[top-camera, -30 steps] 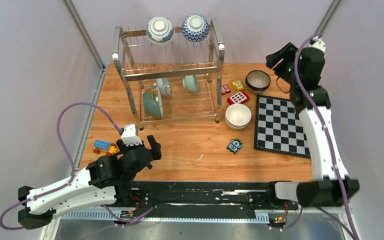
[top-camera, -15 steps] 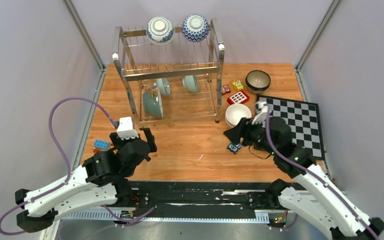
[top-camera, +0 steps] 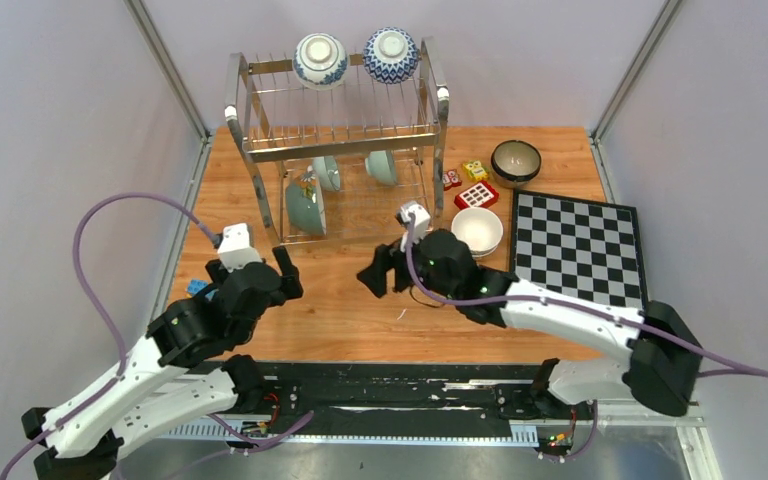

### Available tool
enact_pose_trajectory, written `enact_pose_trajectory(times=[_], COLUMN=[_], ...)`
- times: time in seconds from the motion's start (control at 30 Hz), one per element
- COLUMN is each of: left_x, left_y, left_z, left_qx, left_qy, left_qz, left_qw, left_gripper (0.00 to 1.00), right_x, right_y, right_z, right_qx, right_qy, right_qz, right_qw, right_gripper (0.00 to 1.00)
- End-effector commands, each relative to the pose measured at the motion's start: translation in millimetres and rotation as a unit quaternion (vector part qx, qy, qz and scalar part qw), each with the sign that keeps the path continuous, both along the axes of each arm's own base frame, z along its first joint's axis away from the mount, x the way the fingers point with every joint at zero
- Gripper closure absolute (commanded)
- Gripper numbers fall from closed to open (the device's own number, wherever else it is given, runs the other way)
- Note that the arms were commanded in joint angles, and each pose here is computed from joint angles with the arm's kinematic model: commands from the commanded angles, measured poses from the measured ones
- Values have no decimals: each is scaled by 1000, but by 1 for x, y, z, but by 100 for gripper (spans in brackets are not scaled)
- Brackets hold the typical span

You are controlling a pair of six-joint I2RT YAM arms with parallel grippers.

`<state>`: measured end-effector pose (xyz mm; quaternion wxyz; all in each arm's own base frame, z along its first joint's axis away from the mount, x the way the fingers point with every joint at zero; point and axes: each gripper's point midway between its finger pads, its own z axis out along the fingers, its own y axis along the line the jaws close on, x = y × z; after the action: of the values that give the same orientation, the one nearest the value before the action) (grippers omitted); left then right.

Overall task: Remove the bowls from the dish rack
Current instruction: Pick up the bowl from the dish rack.

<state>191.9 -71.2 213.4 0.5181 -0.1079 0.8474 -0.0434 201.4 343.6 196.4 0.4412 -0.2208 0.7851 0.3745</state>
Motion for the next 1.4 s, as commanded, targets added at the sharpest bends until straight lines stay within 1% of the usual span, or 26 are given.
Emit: enact_pose_trajectory(times=[0.0,0.07,0.1,0.2,0.37,0.47,0.6,0.87,1.23,1.37], left_x=[-19,-25,-27,-30,-31,-30,-29,-28,-27,-27], left_y=[14,18,20,24,26,23,20,18,15,14], left_z=[-11,-15,-13,-8,-9,-10,-10,-13,-15,-15], left_qx=[-24,-42,-53,-72,-86,-85,-76,-78,-72,-72], left_qy=[17,19,15,2,-6,-6,-3,-3,1,1], left_qz=[1,5,8,12,15,7,0,0,-8,-9], left_qw=[1000,999,998,997,996,996,997,997,997,997], left_gripper=[0,0,0,0,0,0,0,0,0,0], right_x=[40,56,69,92,121,136,145,160,165,167], right_y=[49,65,71,86,106,113,126,136,153,160], right_z=[71,71,68,64,63,60,54,16,4,1], right_qx=[135,167,176,193,238,259,258,222,235,248], right_qy=[-46,-27,-23,-22,-24,-19,-10,20,41,55], right_qz=[8,23,22,32,55,57,65,51,70,79], right_qw=[990,985,984,980,970,964,964,974,969,964], right_gripper=[17,11,11,11,23,27,27,29,39,46])
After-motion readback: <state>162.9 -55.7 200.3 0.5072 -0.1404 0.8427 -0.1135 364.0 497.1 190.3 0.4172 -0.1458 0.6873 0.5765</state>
